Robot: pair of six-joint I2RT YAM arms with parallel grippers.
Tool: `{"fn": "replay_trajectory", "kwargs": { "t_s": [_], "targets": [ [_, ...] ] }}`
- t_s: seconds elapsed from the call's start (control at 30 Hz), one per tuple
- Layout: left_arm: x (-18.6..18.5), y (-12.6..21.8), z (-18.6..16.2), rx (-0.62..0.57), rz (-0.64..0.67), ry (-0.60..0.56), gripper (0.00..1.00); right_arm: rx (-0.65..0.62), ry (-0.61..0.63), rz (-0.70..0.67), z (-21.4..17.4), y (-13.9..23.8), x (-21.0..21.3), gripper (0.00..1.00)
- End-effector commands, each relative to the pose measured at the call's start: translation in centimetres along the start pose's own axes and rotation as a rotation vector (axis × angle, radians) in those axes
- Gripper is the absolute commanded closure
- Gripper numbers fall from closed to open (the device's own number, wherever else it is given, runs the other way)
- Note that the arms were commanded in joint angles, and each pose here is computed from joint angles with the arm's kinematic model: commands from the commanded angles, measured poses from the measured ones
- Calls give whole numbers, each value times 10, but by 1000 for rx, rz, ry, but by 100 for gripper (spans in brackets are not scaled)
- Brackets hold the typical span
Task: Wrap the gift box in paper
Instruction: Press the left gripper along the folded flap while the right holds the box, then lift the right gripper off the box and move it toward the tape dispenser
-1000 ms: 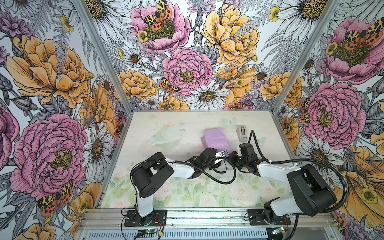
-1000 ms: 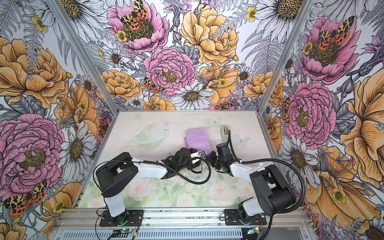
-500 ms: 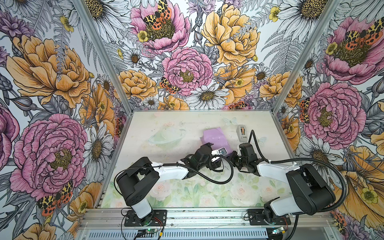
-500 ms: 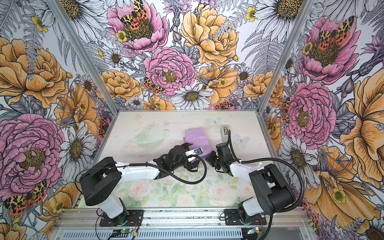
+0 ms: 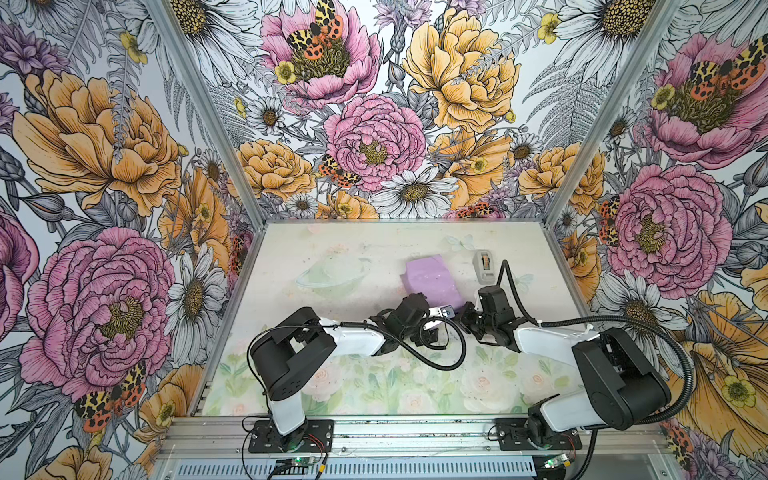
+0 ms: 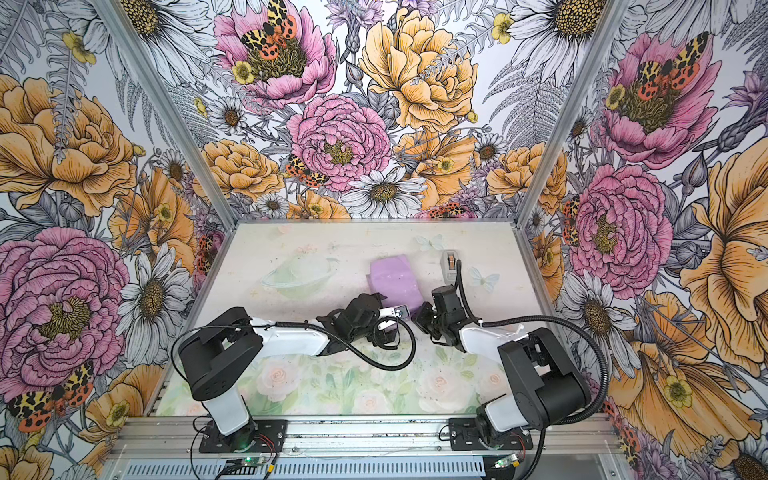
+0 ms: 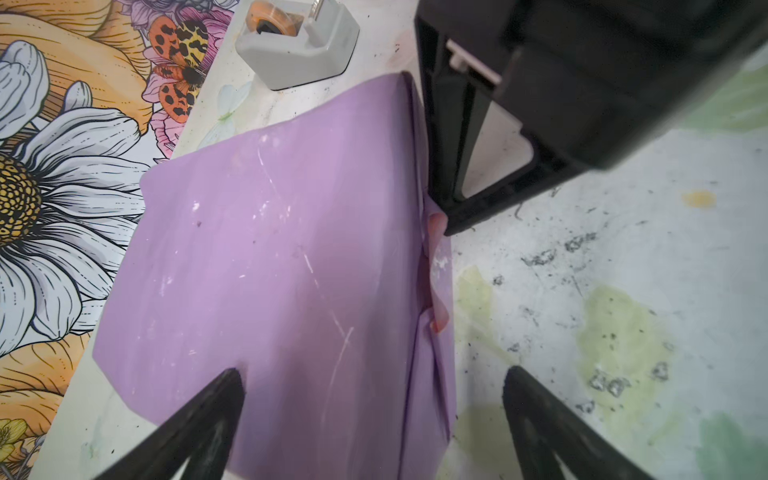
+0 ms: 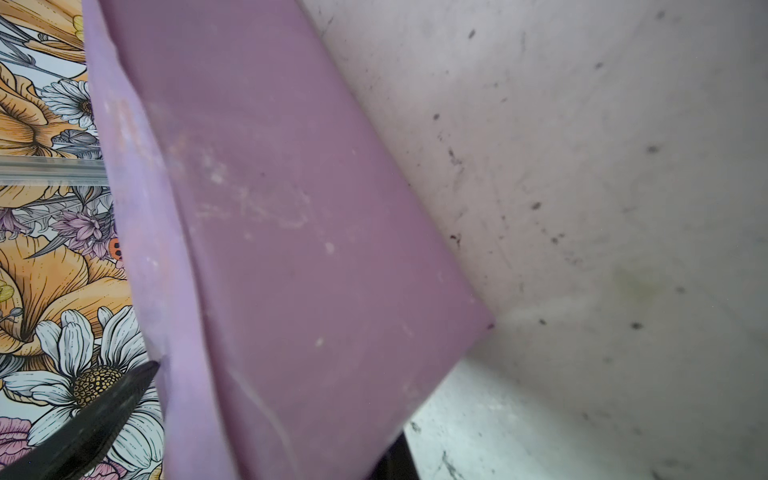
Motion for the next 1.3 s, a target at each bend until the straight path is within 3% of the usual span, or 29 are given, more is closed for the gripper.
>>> {"fn": "replay_trajectory", "kwargs": {
  "t_s": [0.0, 0.13, 0.33, 0.6, 0.83, 1.1, 1.27],
  "targets": [
    [12, -4, 7, -4, 88, -1, 1, -37, 19, 29, 9, 0, 13, 96],
    [18, -5, 5, 1, 121, 31, 2, -38, 21, 29, 9, 1, 13, 97],
    [23, -7, -5, -7, 98, 123, 13, -39, 21, 28, 9, 1, 13, 97],
    [10, -23, -30, 55, 75, 179, 19, -54, 29, 43, 11, 5, 17, 96],
    [6, -23, -37, 53, 54, 250, 33, -88, 88, 16, 13, 29, 18, 85],
    [2, -25, -42, 63, 41, 272, 34, -178, 105, -3, 34, 73, -3, 76],
    [2, -25, -43, 66, 42, 273, 33, -134, 204, -11, 61, 79, -1, 74]
  ]
}}
Point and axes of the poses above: each gripper's point midway between its finger pads, its own y axis back along the fingers, its own x axis along the line the jaws close on, z = x × y, the point moved 4 cm from there along y, back along the fingers, and after that the axes turned 5 degrees about y, right-handed, at the moved point
